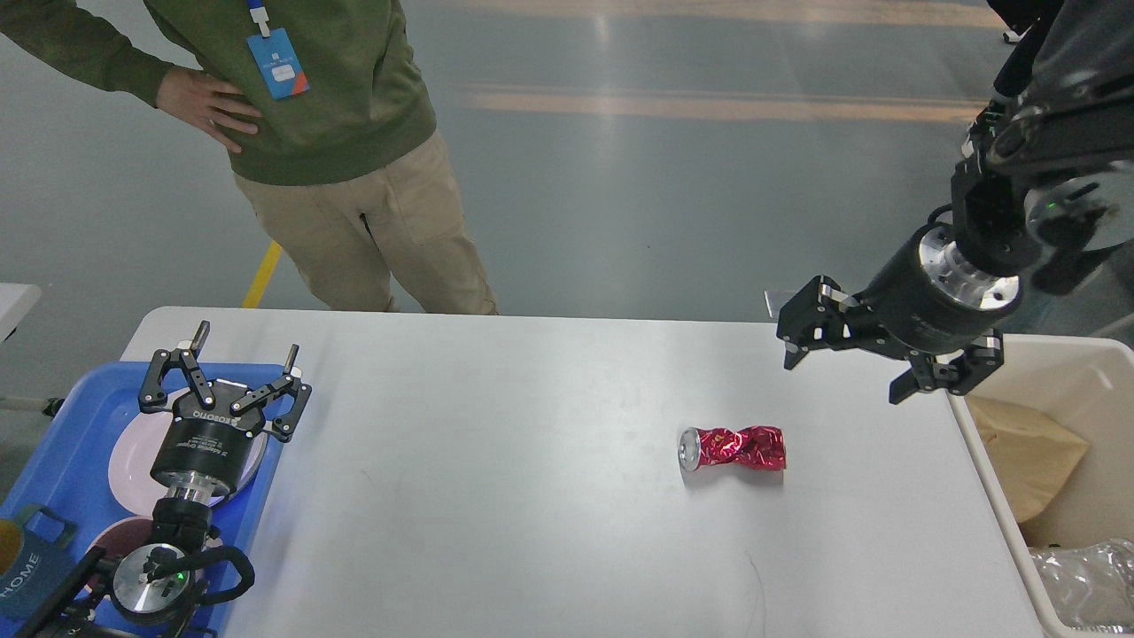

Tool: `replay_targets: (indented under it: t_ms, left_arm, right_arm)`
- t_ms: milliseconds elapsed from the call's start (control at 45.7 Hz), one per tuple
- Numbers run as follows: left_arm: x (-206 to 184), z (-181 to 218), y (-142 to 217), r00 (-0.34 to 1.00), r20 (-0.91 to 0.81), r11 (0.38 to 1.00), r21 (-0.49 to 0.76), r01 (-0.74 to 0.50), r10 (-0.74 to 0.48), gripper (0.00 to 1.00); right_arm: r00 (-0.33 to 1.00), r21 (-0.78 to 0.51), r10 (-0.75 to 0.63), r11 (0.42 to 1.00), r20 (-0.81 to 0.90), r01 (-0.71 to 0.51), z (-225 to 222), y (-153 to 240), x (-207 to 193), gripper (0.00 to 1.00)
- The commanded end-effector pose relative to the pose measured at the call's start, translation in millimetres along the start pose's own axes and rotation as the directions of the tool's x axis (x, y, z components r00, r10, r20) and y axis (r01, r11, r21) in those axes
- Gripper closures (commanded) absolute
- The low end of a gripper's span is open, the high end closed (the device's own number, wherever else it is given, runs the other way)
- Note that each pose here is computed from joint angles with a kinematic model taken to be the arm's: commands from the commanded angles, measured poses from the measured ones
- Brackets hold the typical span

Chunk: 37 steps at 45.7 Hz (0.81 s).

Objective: Tidy desktop
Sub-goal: 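Raise the right gripper and move it over the red foil wrapper, then lower the right gripper and grasp the red foil wrapper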

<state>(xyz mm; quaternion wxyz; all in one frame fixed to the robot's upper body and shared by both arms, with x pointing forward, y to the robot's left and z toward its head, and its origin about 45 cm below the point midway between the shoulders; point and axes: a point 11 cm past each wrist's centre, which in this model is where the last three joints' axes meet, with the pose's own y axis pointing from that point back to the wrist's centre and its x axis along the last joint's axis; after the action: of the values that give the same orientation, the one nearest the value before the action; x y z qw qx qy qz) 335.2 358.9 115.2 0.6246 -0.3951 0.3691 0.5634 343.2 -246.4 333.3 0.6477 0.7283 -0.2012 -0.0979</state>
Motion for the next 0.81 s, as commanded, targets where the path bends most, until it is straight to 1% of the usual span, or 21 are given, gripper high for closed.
replay_targets:
  t_ms: [0, 66, 109, 153, 197, 263, 328, 460, 591, 722, 788]
  left_arm:
    - [0.0, 0.4, 0.0, 1.0, 0.0, 1.0, -0.001, 0.0, 0.0, 0.03]
    - [0.0, 0.3, 0.0, 1.0, 0.0, 1.0, -0.001, 0.0, 0.0, 0.03]
    - [0.0, 0.4, 0.0, 1.0, 0.0, 1.0, -0.001, 0.0, 0.0, 0.03]
    - [0.0, -0.1, 0.0, 1.0, 0.0, 1.0, 0.001, 0.0, 0.0, 0.03]
    - [0.0, -0.1, 0.0, 1.0, 0.0, 1.0, 0.001, 0.0, 0.0, 0.03]
    - [0.0, 0.3, 0.0, 1.0, 0.0, 1.0, -0.001, 0.0, 0.0, 0.03]
    - [0.0, -0.1, 0.0, 1.0, 0.0, 1.0, 0.001, 0.0, 0.0, 0.03]
    - [0.0, 0.3, 0.0, 1.0, 0.0, 1.0, -0.001, 0.0, 0.0, 0.03]
    - [0.0, -0.1, 0.0, 1.0, 0.0, 1.0, 0.001, 0.0, 0.0, 0.03]
    - [-0.1, -0.7, 0.0, 1.0, -0.001, 1.0, 0.001, 0.0, 0.0, 0.03]
    - [-0.5, -0.8, -0.2, 1.0, -0.001, 1.0, 0.001, 0.002, -0.002, 0.03]
  right_arm:
    - [0.953, -0.008, 0.022, 1.0, 0.303, -0.021, 13.6, -35.9, 14.2, 0.0]
    - [0.893, -0.05, 0.041, 0.999, 0.447, -0.02, 24.5, -51.4, 19.8, 0.0]
    - [0.856, -0.055, 0.031, 0.998, 0.516, -0.003, 26.1, -66.6, 19.0, 0.0]
    - [0.826, -0.03, 0.003, 0.999, 0.564, 0.017, 21.2, -84.3, 17.0, 0.0]
    - [0.8, 0.03, -0.056, 0.998, 0.597, 0.048, 11.0, -105.1, 13.2, 0.0]
    - [0.764, 0.091, -0.116, 0.993, 0.635, 0.075, 4.5, -124.6, 9.5, 0.0]
    - [0.74, 0.114, -0.129, 0.991, 0.66, 0.071, 4.5, -139.1, 11.5, 0.0]
    - [0.665, 0.101, -0.103, 0.994, 0.739, 0.042, 23.9, -178.9, 17.5, 0.0]
    - [0.584, 0.086, -0.083, 0.996, 0.808, 0.023, 36.2, -224.2, 11.6, 0.0]
    - [0.522, 0.097, -0.085, 0.995, 0.848, 0.005, 39.4, -252.2, 6.1, 0.0]
    - [0.502, 0.103, -0.083, 0.995, 0.861, -0.011, 39.2, -259.5, 7.1, 0.0]
